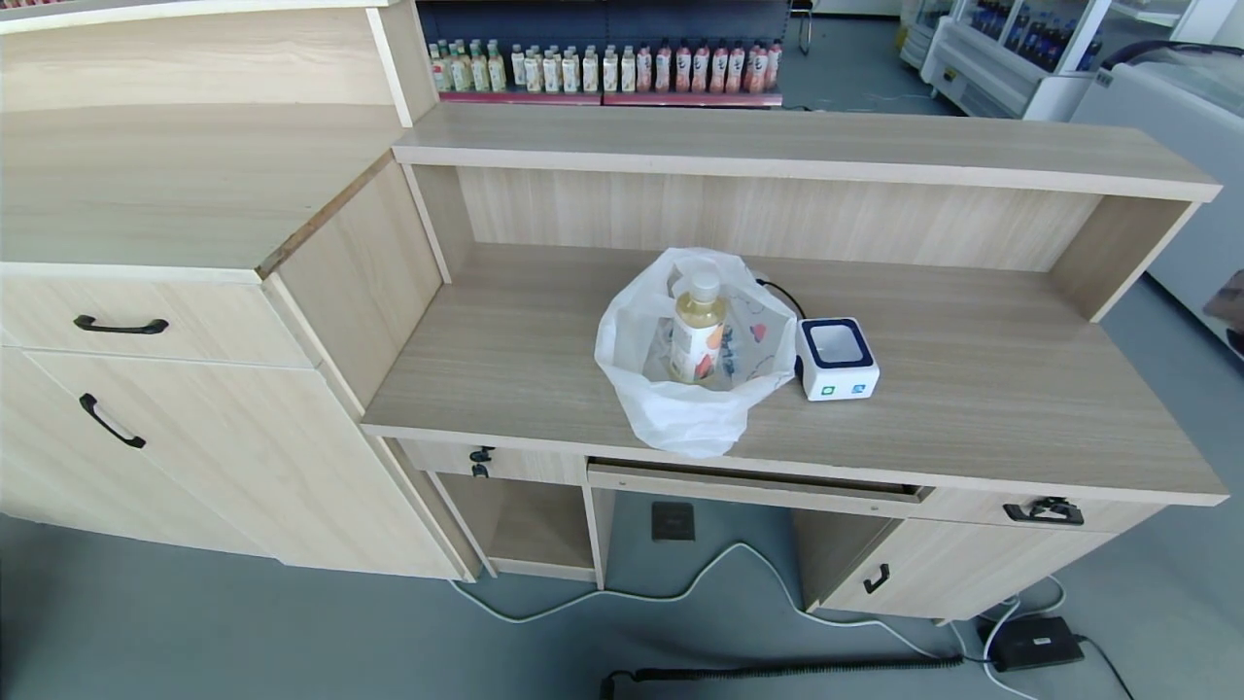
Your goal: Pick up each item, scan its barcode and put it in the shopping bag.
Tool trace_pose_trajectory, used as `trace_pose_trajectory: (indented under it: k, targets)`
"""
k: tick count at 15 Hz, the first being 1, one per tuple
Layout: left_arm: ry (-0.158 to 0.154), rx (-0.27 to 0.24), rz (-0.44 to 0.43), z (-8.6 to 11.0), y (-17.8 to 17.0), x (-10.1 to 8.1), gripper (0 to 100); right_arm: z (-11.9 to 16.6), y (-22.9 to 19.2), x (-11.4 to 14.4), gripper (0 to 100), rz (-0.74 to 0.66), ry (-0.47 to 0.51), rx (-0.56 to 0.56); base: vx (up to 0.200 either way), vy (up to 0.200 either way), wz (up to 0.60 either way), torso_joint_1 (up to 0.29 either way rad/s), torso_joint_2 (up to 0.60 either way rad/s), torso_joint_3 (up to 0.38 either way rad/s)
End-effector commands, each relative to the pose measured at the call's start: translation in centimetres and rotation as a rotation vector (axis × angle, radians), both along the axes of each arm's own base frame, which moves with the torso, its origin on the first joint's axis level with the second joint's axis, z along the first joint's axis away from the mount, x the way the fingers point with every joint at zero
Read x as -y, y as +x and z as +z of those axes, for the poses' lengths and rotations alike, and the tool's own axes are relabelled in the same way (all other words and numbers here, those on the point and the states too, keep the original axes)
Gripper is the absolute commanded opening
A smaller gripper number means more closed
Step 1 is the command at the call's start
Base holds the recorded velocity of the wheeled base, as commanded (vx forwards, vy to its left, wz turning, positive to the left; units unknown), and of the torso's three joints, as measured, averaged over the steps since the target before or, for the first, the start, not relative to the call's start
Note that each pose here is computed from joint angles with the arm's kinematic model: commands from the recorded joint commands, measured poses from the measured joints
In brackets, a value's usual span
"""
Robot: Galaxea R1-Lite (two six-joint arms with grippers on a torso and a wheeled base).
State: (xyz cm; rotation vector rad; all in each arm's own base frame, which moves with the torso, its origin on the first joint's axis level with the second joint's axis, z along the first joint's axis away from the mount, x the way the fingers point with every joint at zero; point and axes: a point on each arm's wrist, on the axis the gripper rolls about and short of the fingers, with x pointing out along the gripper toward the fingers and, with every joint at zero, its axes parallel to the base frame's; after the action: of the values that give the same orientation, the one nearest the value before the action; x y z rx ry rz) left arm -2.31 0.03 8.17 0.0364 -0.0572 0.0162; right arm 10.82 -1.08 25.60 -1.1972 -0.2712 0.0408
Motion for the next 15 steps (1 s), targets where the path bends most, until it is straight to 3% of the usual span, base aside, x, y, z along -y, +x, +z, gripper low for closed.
trace_pose_trajectory:
  k: [1,3,4,6,10,12,15]
  targets:
    - [0.000,0.001,0.000,0.0,0.0,0.0,100,-2.1,1.2,3.2,0,-0.487,0.494,-0.074,0.000,0.000,0.00,0.000,0.00,0.000]
    - [0.000,0.001,0.000,0.0,0.0,0.0,100,-3.7,1.0,4.4,0,-0.752,0.749,-0.067,0.000,0.000,0.00,0.000,0.00,0.000]
    - [0.000,0.001,0.000,0.0,0.0,0.0,100,-4.4,0.9,5.1,0,-0.848,0.803,-0.085,0.000,0.000,0.00,0.000,0.00,0.000]
    - [0.000,0.001,0.000,0.0,0.0,0.0,100,-5.0,0.9,5.9,0,-0.904,0.909,-0.071,0.000,0.000,0.00,0.000,0.00,0.000]
    - [0.000,0.001,0.000,0.0,0.0,0.0,100,-4.9,2.2,6.4,0,-0.877,0.932,-0.064,0.000,0.000,0.00,0.000,0.00,0.000]
    - [0.000,0.001,0.000,0.0,0.0,0.0,100,-4.2,3.6,7.0,0,-0.778,0.914,-0.008,0.000,0.000,0.00,0.000,0.00,0.000]
    - [0.000,0.001,0.000,0.0,0.0,0.0,100,-3.8,6.9,8.5,0,-0.633,0.844,-0.009,0.000,0.000,0.00,0.000,0.00,0.000]
